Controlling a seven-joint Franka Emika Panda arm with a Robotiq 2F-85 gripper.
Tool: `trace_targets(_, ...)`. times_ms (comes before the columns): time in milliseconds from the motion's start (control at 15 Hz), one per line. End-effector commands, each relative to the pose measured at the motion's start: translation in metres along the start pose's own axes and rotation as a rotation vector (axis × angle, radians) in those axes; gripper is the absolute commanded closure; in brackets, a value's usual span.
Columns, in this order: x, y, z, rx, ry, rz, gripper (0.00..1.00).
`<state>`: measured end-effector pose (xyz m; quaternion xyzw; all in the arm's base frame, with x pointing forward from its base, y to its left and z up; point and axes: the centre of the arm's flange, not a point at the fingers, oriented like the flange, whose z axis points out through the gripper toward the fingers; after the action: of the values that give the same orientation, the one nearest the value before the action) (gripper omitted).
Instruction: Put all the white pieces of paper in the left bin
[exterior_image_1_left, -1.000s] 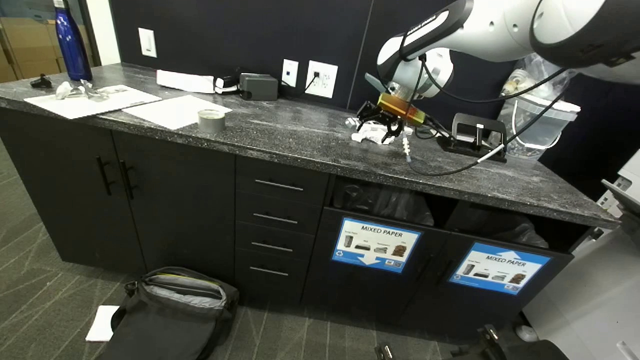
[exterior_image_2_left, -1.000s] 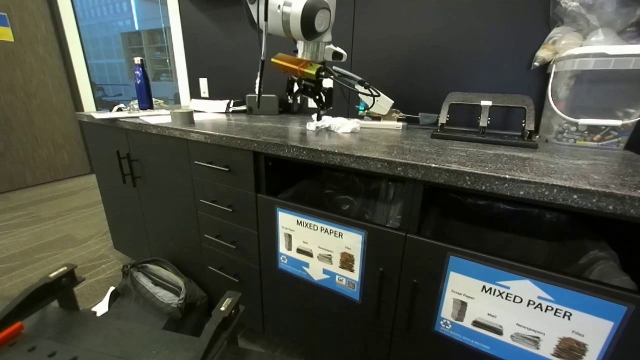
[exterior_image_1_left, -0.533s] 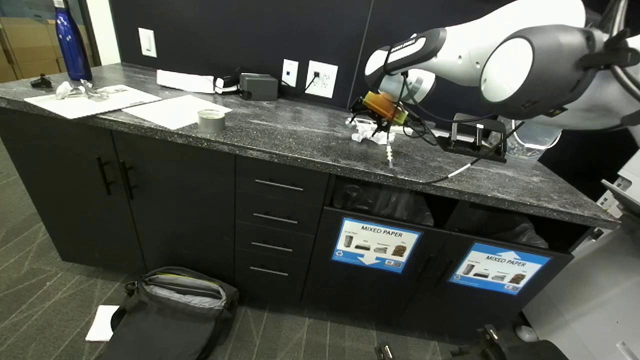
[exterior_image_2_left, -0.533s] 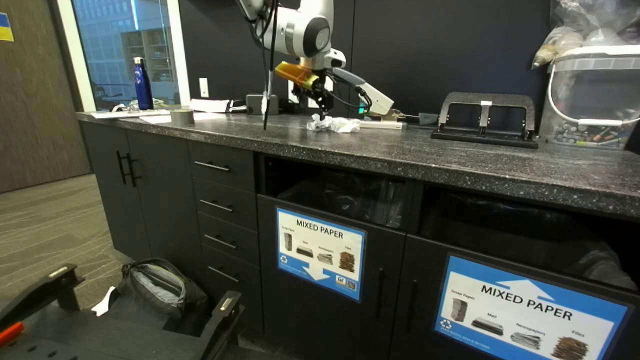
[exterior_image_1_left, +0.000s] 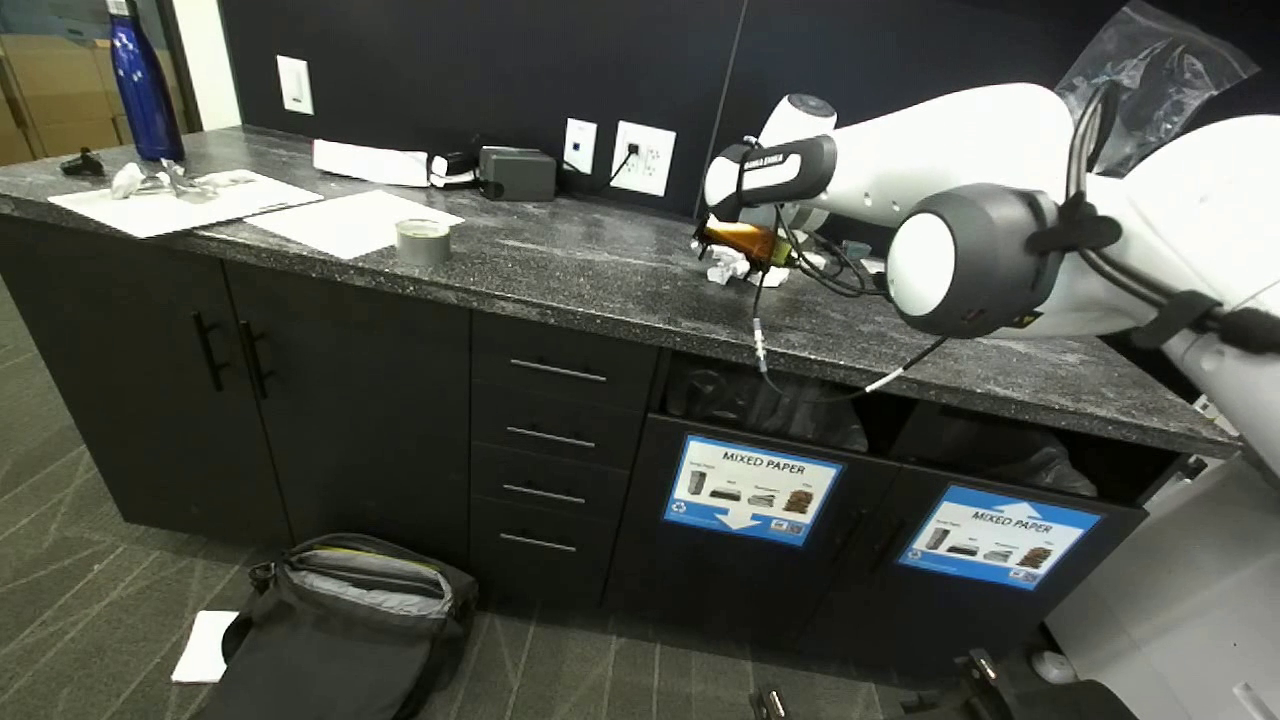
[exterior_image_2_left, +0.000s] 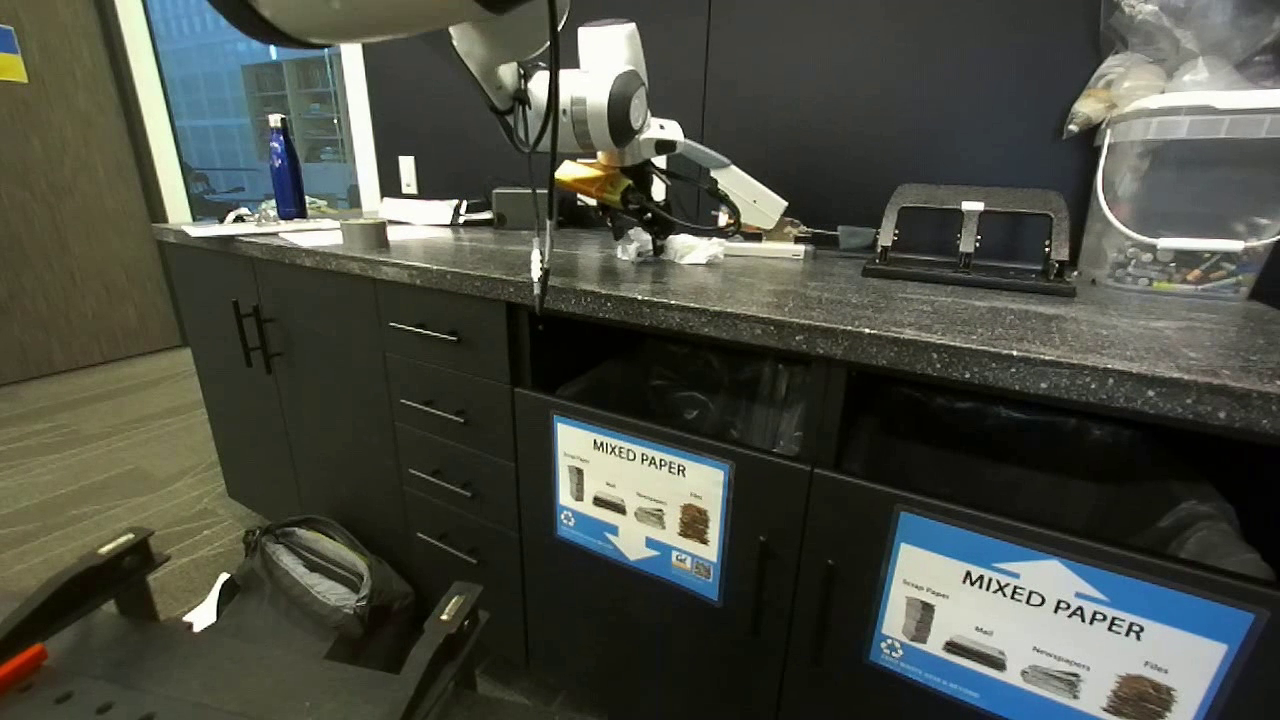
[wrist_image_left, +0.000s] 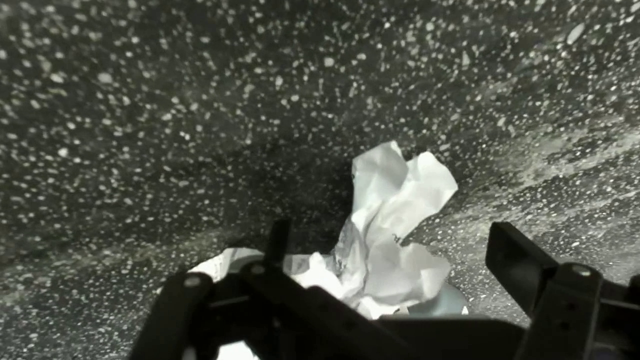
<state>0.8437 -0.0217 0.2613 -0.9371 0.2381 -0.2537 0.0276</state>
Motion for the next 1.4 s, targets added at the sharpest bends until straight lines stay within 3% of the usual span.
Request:
trace_targets(0, 0.044, -0.034, 0.038, -0.067, 0.081, -0.022, 0.27)
trace_targets(533, 0.037, -0.033, 0.043, -0.167, 0.11, -0.108, 0.85)
trace_targets(800, 0.025, -0.021, 0.034, -0.247, 0.059, -0.172, 0.89)
trace_targets(867, 0.018, -0.015, 0.031, -0.237, -0.039, -0.218, 0.88)
trace_targets(1333, -0.007, 0.031, 0.009, -0.176, -0.231, -0.359, 0.88)
